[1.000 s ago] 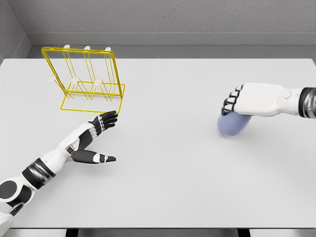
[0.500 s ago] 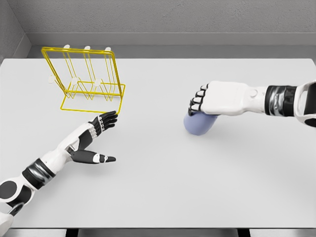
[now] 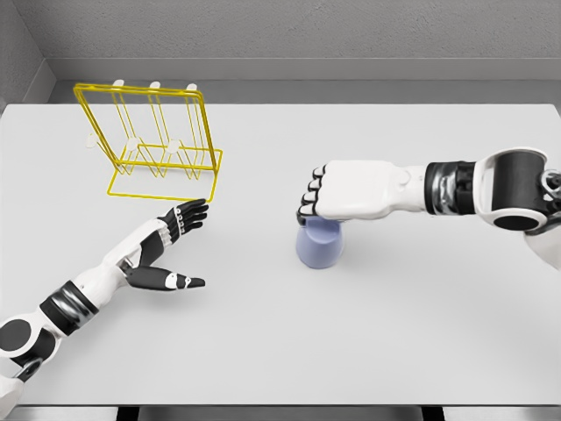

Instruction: Place the cup on the cup holder with both arms

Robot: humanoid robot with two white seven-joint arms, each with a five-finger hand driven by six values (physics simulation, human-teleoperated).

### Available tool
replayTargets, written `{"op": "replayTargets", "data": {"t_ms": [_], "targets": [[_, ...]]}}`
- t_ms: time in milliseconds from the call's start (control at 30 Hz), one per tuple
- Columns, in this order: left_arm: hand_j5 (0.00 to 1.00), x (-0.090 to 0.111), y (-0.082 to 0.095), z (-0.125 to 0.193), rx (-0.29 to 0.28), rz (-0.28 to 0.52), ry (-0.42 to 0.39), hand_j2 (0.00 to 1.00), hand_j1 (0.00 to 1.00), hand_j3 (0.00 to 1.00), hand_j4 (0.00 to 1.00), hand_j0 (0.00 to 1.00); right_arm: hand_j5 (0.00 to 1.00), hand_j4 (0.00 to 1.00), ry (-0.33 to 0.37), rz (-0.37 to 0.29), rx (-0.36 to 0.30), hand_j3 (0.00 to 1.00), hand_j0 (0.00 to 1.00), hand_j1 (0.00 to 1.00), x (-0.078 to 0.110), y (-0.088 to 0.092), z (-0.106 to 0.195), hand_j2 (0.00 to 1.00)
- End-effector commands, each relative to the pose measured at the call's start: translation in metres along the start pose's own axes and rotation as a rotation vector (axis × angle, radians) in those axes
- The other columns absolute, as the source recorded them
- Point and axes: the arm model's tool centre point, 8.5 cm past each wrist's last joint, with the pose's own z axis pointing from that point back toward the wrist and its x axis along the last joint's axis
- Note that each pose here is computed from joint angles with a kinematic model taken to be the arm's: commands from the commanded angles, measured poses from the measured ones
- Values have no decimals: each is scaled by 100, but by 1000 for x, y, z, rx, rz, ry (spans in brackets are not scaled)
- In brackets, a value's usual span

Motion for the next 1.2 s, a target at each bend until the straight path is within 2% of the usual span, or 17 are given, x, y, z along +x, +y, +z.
{"op": "replayTargets", "data": {"t_ms": [0, 33, 67, 200, 233, 333, 400, 433, 467, 533, 567, 633, 767, 833, 1000, 1067, 1167], "targets": [[100, 0, 0, 0, 0, 4, 0, 100, 100, 100, 100, 100, 76, 76, 3, -2, -7, 76, 76, 76, -1, -2, 0, 76], [100, 0, 0, 0, 1, 3, 0, 100, 100, 100, 100, 100, 97, 97, 6, 1, -18, 97, 97, 97, -2, -5, -1, 97], [100, 0, 0, 0, 1, 3, 0, 100, 100, 100, 100, 100, 100, 100, 7, 2, -19, 100, 100, 100, -2, -6, 0, 100], [100, 2, 1, -1, 0, 0, -5, 100, 100, 100, 100, 100, 100, 100, 66, 11, -60, 100, 100, 100, -17, -18, 16, 100], [100, 1, 1, -1, 1, 0, -3, 100, 100, 100, 100, 100, 100, 100, 105, 7, -85, 100, 100, 100, -24, -22, 29, 100], [100, 5, 2, -4, 0, -3, -15, 100, 100, 100, 100, 100, 100, 100, 242, -83, -207, 100, 100, 100, -47, -23, 90, 100], [100, 6, 0, -8, 1, 3, -25, 100, 100, 100, 100, 100, 100, 100, 329, -145, -275, 100, 100, 100, -54, -14, 130, 100], [100, 5, -2, -10, -1, 10, -28, 100, 100, 100, 100, 100, 100, 100, 389, -196, -331, 100, 100, 100, -55, -4, 158, 100], [100, 5, -6, -14, -2, 20, -37, 100, 100, 100, 100, 100, 100, 100, 414, -246, -383, 100, 100, 100, -52, 4, 176, 100], [100, 6, -8, -17, -8, 24, -42, 100, 100, 100, 100, 100, 100, 100, 401, -308, -390, 100, 100, 100, -46, 18, 181, 100], [100, 4, -11, -22, -15, 35, -13, 100, 100, 100, 100, 100, 100, 100, 379, -376, -422, 100, 100, 100, -44, 28, 182, 100], [100, 7, -16, -32, -36, 38, -16, 100, 100, 100, 100, 100, 100, 100, 353, -452, -433, 100, 100, 100, -34, 47, 175, 100], [100, 11, -22, -51, -51, 60, -6, 100, 100, 100, 100, 100, 100, 100, 378, -526, -401, 100, 100, 100, -33, 75, 173, 100], [100, 13, -32, -64, -69, 78, -7, 100, 100, 100, 100, 100, 100, 100, 378, -546, -411, 100, 100, 100, -33, 80, 169, 100], [100, 19, -48, -85, -91, 119, -10, 100, 100, 100, 100, 100, 100, 100, 368, -550, -430, 100, 100, 100, -31, 78, 165, 100], [100, 21, -47, -89, -94, 116, 6, 100, 100, 100, 100, 100, 100, 100, 370, -552, -429, 100, 100, 100, -32, 79, 165, 100], [100, 24, -50, -98, -92, 126, -12, 100, 100, 100, 100, 100, 100, 100, 371, -555, -428, 100, 100, 100, -31, 80, 165, 100]]}}
